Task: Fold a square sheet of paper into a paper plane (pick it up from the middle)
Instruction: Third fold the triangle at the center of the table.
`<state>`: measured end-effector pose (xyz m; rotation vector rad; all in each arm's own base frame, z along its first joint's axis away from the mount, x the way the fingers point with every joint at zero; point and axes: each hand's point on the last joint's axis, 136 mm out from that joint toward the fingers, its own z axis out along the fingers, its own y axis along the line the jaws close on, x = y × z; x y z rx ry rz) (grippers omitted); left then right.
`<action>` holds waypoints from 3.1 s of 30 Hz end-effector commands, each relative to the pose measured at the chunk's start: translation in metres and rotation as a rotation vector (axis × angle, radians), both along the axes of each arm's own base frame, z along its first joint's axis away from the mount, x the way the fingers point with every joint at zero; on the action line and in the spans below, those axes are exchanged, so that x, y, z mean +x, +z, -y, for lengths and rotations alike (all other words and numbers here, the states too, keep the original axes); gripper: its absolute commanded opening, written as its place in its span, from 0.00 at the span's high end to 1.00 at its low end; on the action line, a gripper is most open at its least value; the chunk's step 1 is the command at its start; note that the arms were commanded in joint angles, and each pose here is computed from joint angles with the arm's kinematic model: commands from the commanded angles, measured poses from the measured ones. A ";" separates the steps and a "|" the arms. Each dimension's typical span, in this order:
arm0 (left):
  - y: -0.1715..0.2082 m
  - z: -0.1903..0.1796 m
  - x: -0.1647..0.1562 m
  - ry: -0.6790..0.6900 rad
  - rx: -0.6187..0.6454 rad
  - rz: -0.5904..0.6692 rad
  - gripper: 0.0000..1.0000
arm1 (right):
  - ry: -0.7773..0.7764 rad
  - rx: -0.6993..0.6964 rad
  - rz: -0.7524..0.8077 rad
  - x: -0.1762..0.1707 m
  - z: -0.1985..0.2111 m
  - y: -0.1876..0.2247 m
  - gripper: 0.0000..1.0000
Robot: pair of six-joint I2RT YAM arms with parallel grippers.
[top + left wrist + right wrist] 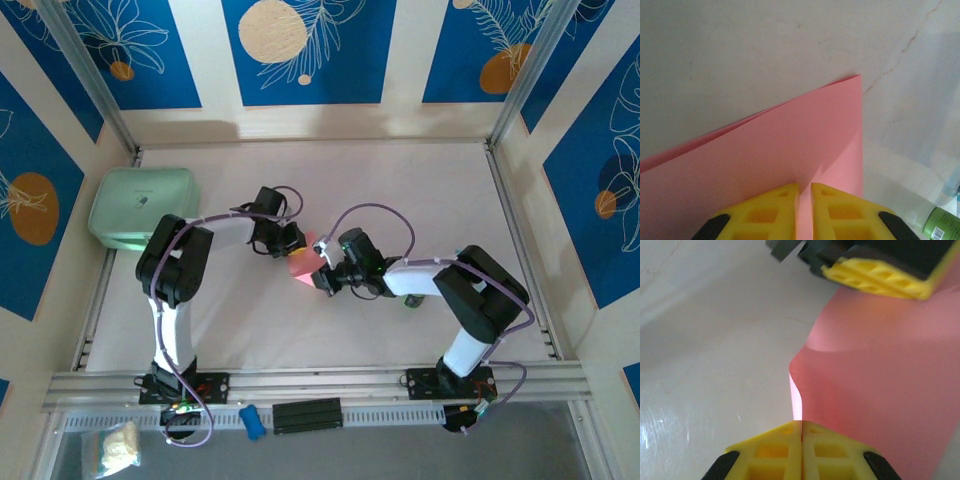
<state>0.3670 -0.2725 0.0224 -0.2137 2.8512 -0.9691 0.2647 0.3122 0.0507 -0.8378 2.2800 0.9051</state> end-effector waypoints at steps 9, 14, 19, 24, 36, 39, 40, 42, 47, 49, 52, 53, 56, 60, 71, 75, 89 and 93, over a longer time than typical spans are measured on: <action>-0.019 0.000 -0.016 -0.062 0.051 -0.066 0.85 | -0.113 -0.008 -0.063 0.027 0.007 -0.001 0.95; -0.018 0.002 -0.017 -0.068 0.049 -0.067 0.85 | -0.128 -0.020 -0.089 0.030 0.009 -0.007 0.95; -0.018 0.002 -0.017 -0.071 0.045 -0.068 0.85 | -0.132 -0.033 -0.112 0.032 0.007 -0.011 0.95; -0.018 0.003 -0.017 -0.074 0.044 -0.068 0.86 | -0.146 -0.054 -0.135 0.032 0.011 -0.018 0.96; -0.020 0.003 -0.018 -0.077 0.043 -0.070 0.86 | -0.179 -0.086 -0.159 0.035 0.016 -0.027 0.96; -0.019 0.003 -0.018 -0.078 0.043 -0.068 0.86 | -0.188 -0.096 -0.164 0.036 0.018 -0.028 0.96; -0.019 0.003 -0.018 -0.079 0.042 -0.067 0.86 | -0.189 -0.096 -0.164 0.037 0.017 -0.028 0.96; -0.019 0.003 -0.018 -0.080 0.041 -0.068 0.87 | -0.188 -0.097 -0.165 0.037 0.017 -0.028 0.96; -0.020 0.003 -0.019 -0.082 0.042 -0.071 0.87 | -0.187 -0.102 -0.171 0.037 0.016 -0.030 0.96; -0.020 0.004 -0.019 -0.082 0.042 -0.071 0.87 | -0.197 -0.107 -0.170 0.038 0.018 -0.031 0.96; -0.020 0.004 -0.019 -0.084 0.041 -0.069 0.87 | -0.205 -0.112 -0.173 0.039 0.019 -0.032 0.96; -0.020 0.004 -0.018 -0.084 0.042 -0.068 0.87 | -0.204 -0.112 -0.174 0.038 0.019 -0.033 0.96; -0.020 0.004 -0.018 -0.086 0.041 -0.069 0.87 | -0.203 -0.115 -0.180 0.038 0.019 -0.035 0.96; -0.019 0.004 -0.018 -0.087 0.041 -0.066 0.87 | -0.198 -0.122 -0.190 0.037 0.019 -0.037 0.96; 0.029 0.008 0.001 -0.052 0.003 0.043 0.79 | -0.206 -0.152 -0.213 0.034 0.024 -0.045 0.96; 0.040 0.003 0.003 -0.017 0.007 0.073 0.74 | -0.208 -0.153 -0.218 0.034 0.024 -0.046 0.97; 0.074 0.001 -0.030 0.193 -0.144 0.157 0.74 | -0.213 -0.157 -0.253 0.035 0.022 -0.049 0.97; 0.067 0.009 -0.042 0.225 -0.184 0.139 0.74 | -0.215 -0.158 -0.261 0.035 0.022 -0.049 0.97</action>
